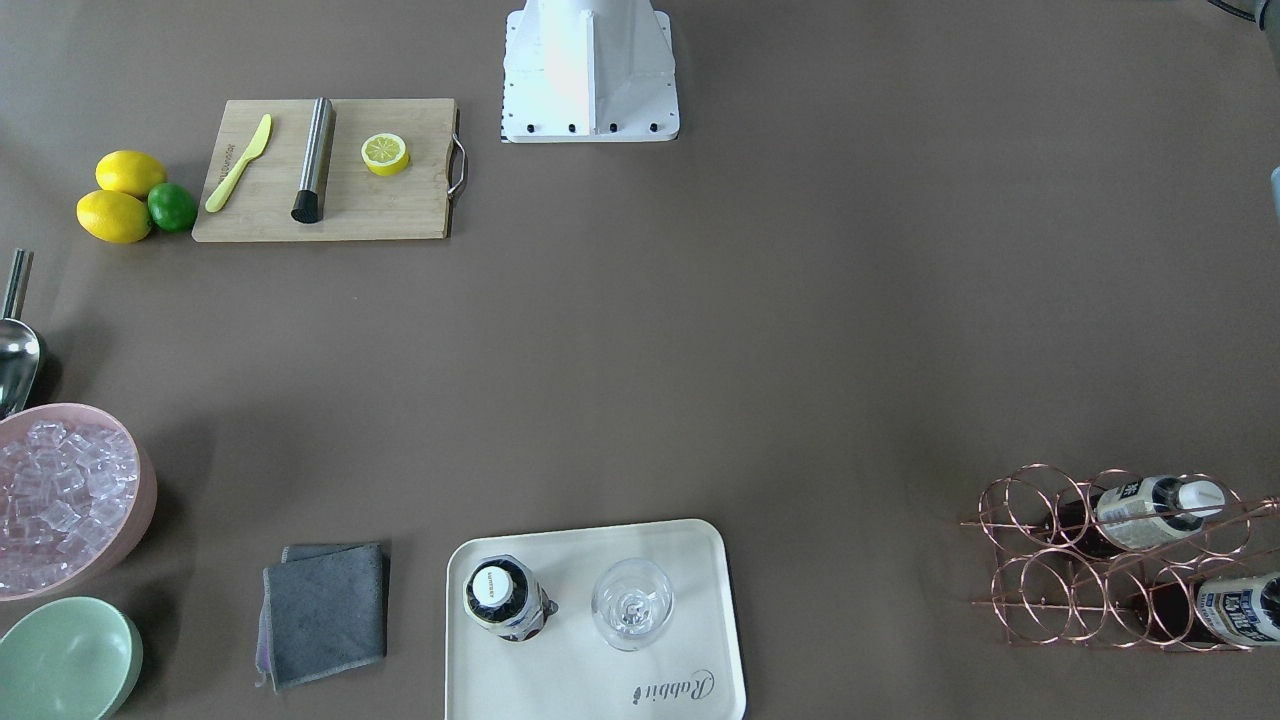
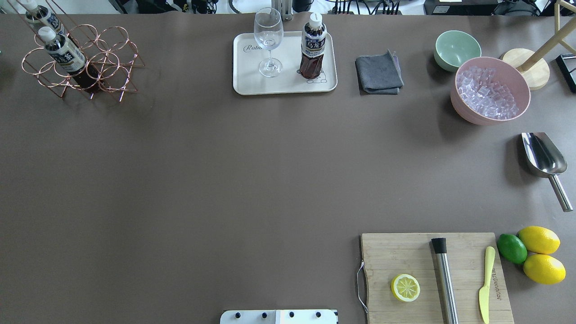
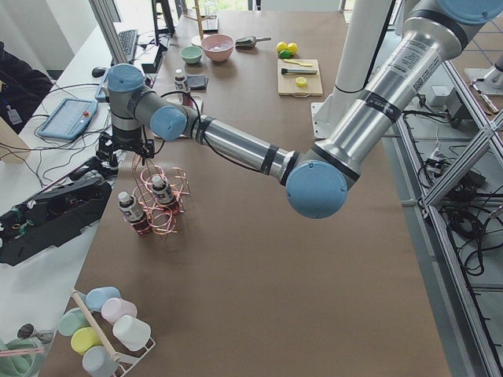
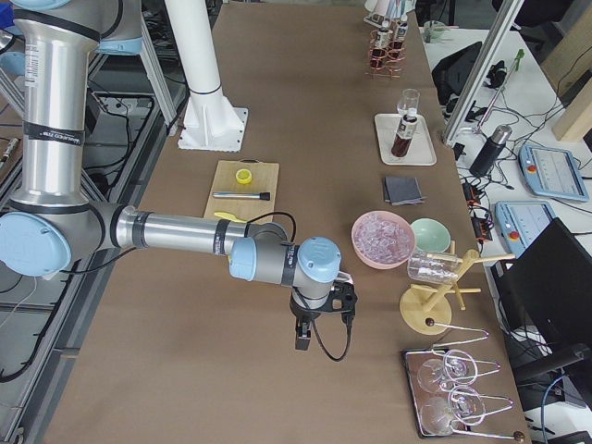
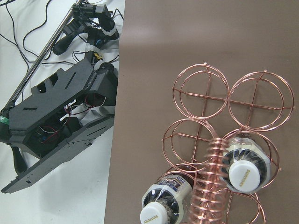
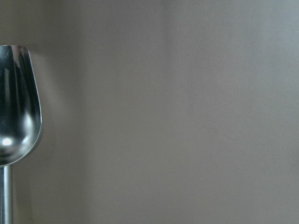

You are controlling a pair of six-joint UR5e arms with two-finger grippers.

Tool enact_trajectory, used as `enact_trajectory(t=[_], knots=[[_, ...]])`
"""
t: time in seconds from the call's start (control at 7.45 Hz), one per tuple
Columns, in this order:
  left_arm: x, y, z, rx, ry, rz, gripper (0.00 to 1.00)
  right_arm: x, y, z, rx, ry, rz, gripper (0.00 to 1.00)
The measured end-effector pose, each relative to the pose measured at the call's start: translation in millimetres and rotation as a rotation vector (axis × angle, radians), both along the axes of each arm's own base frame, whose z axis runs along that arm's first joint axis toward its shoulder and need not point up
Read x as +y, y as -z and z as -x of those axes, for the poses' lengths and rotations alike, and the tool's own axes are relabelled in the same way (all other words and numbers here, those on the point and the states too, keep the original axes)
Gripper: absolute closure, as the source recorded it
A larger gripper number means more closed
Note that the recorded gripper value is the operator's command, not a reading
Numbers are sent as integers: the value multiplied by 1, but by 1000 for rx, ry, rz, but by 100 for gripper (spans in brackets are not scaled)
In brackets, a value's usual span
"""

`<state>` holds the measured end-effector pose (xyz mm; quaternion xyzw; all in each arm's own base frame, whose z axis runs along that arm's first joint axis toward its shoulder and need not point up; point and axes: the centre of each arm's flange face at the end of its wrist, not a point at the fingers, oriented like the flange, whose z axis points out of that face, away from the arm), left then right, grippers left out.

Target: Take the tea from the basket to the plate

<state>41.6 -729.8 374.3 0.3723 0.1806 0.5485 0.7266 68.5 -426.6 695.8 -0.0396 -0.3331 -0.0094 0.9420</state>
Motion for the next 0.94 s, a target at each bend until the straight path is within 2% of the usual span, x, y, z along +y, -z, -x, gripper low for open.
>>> enact_trajectory(t=[0.27, 0.54, 0.67, 0.94], knots=[[43, -1, 12, 120, 100, 109, 2, -4, 7, -2, -29, -57, 25, 0], [109, 1, 43, 224, 259, 275, 2, -20, 24, -3, -39, -132, 47, 0], [130, 2, 63, 284, 346, 401, 2, -23, 28, -3, -40, -145, 48, 0], [151, -24, 73, 381, 450, 730, 2, -25, 30, -4, -37, -150, 47, 0]])
